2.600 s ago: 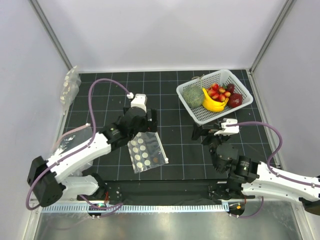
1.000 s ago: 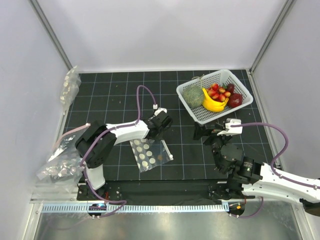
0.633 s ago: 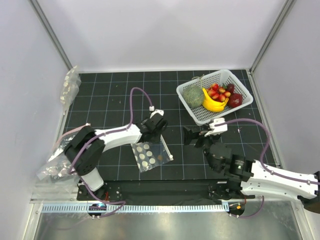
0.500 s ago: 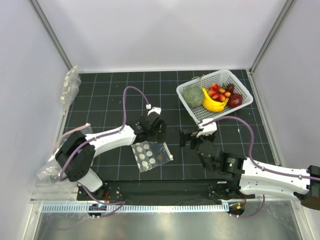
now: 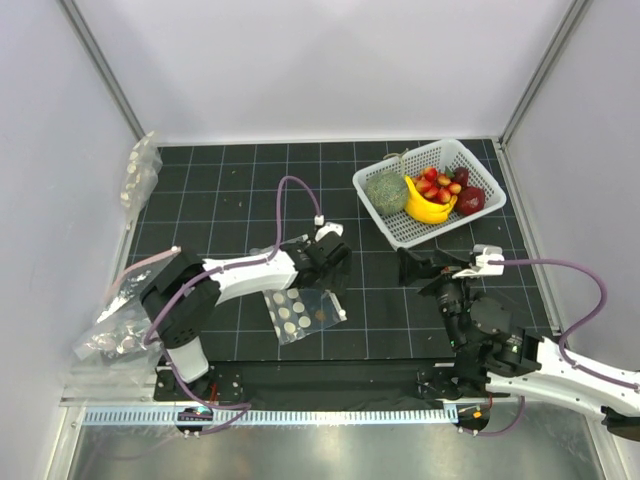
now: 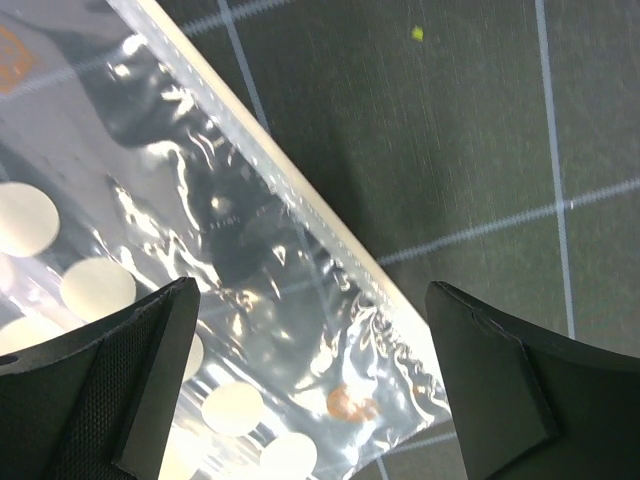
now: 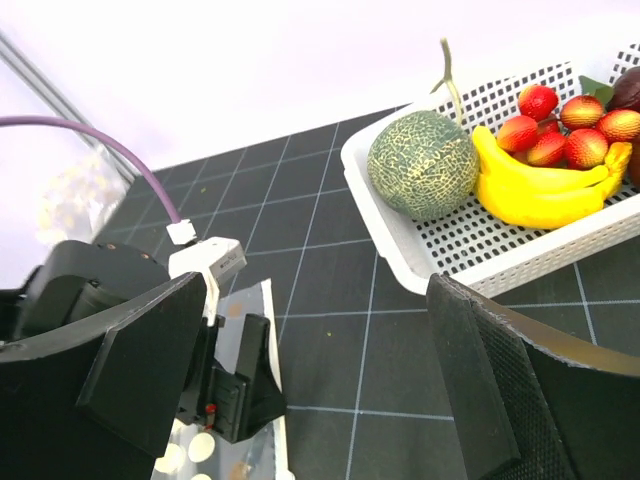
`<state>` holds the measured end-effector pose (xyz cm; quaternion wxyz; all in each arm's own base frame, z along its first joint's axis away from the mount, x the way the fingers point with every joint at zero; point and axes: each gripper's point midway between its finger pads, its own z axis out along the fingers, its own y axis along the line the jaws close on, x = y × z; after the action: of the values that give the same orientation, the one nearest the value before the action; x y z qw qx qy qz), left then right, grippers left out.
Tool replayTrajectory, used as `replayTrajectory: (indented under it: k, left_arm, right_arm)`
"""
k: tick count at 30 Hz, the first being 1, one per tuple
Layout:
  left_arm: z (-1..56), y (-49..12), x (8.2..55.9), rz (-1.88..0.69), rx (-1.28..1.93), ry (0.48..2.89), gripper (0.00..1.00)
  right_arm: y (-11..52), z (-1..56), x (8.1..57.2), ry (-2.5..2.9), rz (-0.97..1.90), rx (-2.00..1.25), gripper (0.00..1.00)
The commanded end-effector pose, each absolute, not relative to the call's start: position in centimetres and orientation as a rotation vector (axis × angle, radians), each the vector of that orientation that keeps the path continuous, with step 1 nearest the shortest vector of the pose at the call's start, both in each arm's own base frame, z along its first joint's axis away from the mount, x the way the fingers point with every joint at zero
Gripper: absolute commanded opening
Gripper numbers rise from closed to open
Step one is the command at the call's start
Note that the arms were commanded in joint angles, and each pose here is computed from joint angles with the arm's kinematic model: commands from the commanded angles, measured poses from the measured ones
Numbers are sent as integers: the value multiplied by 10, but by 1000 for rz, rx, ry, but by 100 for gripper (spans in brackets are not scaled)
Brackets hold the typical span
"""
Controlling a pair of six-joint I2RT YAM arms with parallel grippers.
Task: Place the food in the zip-top bag and seal the zipper
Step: Pick up the zipper food storage bag at the center of the board.
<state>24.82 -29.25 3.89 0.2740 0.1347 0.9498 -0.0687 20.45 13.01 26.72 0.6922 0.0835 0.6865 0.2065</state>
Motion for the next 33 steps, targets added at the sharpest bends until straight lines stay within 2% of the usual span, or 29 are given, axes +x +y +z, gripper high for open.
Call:
replayTrajectory:
  k: [1, 11, 14, 18, 19, 24, 29, 33]
  left_arm:
    - [49, -301, 264, -134, 330, 2493, 100]
    - [21, -277, 264, 122, 345, 2549, 100]
    - [14, -272, 260, 142, 348, 2574, 94]
    - [-1, -283, 247, -24, 348, 2671, 79]
    - [-5, -287, 242, -69, 353, 2703, 71]
    - [-8, -289, 238, -104, 368, 2715, 47]
    - [-16, -298, 233, -162, 396, 2744, 32]
    - [-20, -303, 232, -183, 424, 2752, 13]
  right_arm:
    - [121, 271, 206, 1506, 462, 250, 100]
    - [126, 270, 207, 1522, 448, 232, 100]
    - [124, 270, 206, 1518, 453, 237, 100]
    - [122, 272, 205, 1510, 468, 242, 100]
    - [122, 273, 205, 1506, 473, 246, 100]
    - [121, 272, 204, 1501, 479, 247, 100]
    - [123, 271, 205, 1504, 477, 238, 100]
    - [126, 271, 205, 1509, 475, 225, 100]
